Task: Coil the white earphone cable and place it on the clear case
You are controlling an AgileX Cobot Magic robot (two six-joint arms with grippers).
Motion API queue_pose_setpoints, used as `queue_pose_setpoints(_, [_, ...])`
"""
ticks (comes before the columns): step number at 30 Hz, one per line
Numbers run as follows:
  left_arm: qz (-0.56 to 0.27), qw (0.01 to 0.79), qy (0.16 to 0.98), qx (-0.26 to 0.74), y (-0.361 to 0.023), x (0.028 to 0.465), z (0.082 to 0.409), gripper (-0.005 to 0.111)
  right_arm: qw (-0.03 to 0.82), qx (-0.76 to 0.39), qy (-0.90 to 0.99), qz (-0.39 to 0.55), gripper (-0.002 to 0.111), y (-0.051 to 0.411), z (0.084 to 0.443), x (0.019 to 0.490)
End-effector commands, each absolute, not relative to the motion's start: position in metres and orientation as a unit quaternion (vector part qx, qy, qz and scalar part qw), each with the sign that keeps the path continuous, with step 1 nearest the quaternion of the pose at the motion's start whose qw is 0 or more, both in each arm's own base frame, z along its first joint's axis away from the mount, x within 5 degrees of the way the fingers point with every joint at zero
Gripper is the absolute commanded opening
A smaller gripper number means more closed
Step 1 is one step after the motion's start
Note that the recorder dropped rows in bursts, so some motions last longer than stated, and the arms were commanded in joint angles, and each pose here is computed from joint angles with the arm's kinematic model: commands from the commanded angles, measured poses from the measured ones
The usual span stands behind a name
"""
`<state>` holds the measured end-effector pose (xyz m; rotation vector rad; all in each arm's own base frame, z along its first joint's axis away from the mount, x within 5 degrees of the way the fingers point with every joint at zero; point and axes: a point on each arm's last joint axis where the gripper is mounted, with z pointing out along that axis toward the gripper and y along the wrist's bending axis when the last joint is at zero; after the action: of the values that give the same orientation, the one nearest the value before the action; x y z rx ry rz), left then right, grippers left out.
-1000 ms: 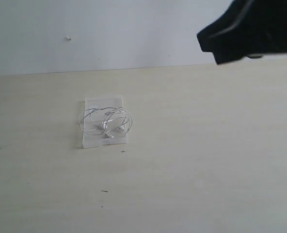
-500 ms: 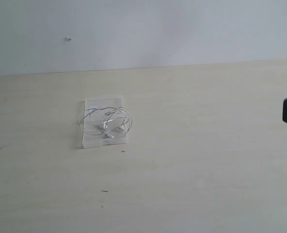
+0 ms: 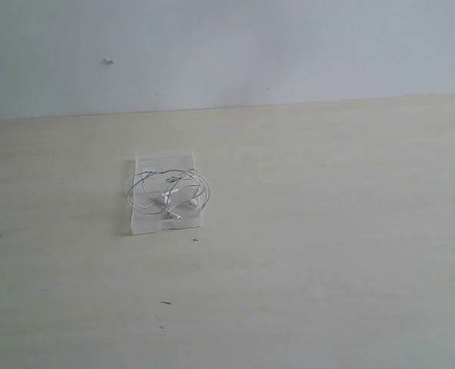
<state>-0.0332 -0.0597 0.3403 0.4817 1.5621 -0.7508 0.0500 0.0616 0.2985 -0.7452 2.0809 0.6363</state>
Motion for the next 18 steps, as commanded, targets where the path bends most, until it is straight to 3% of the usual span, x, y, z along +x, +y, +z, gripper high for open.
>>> queue_pose_setpoints(1, [-0.325, 0.621, 0.682, 0.21, -0.06, -0.033, 0.339, 0.0, 0.412, -0.292, 0.825, 0.254, 0.0, 0.061, 0.299, 0.049])
queue_pose_setpoints(8, [-0.314, 0.627, 0.681, 0.211, -0.059, -0.032, 0.339, 0.0, 0.412, -0.292, 0.825, 0.254, 0.0, 0.061, 0.299, 0.049])
queue_pose_setpoints(14, [-0.171, 0.744, 0.625, 0.163, -0.037, -0.018, 0.348, 0.0, 0.412, -0.292, 0.825, 0.254, 0.0, 0.061, 0.299, 0.049])
queue_pose_setpoints(18, [-0.098, 0.778, 0.603, 0.145, -0.023, -0.003, 0.341, 0.0, 0.412, -0.292, 0.825, 0.255, 0.0, 0.061, 0.299, 0.049])
